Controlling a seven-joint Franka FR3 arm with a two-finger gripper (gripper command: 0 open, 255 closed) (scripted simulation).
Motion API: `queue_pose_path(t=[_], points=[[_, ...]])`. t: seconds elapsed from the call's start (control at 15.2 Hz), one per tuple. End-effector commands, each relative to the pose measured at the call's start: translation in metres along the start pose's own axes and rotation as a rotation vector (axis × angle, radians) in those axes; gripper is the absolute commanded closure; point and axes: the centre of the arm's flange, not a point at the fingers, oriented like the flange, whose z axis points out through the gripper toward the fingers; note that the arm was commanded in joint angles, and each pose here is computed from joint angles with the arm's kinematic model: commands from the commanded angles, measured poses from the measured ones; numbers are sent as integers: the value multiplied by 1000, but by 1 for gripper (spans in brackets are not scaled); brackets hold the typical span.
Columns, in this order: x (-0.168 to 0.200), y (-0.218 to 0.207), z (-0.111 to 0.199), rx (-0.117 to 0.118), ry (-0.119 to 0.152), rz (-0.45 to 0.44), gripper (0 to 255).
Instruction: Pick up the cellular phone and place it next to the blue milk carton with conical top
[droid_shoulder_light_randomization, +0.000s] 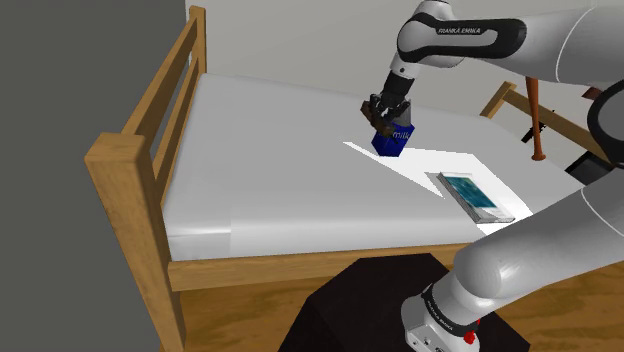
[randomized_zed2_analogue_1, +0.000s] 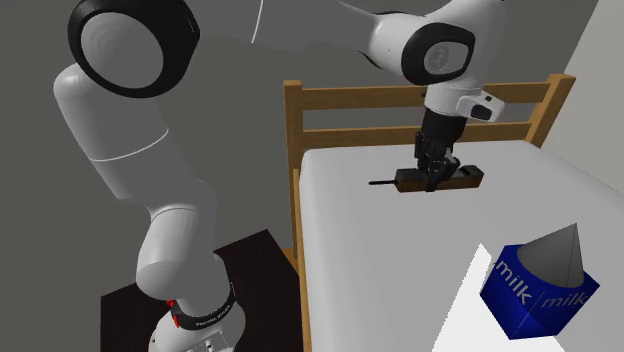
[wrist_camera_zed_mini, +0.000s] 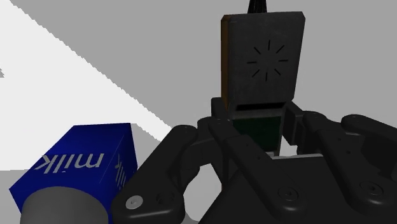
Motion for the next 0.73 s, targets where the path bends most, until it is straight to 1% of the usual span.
queue_pose_path(t=[0.0,0.66], points=[[0,0,11,0,1,0,255],[1,1,64,0,1,0,255]])
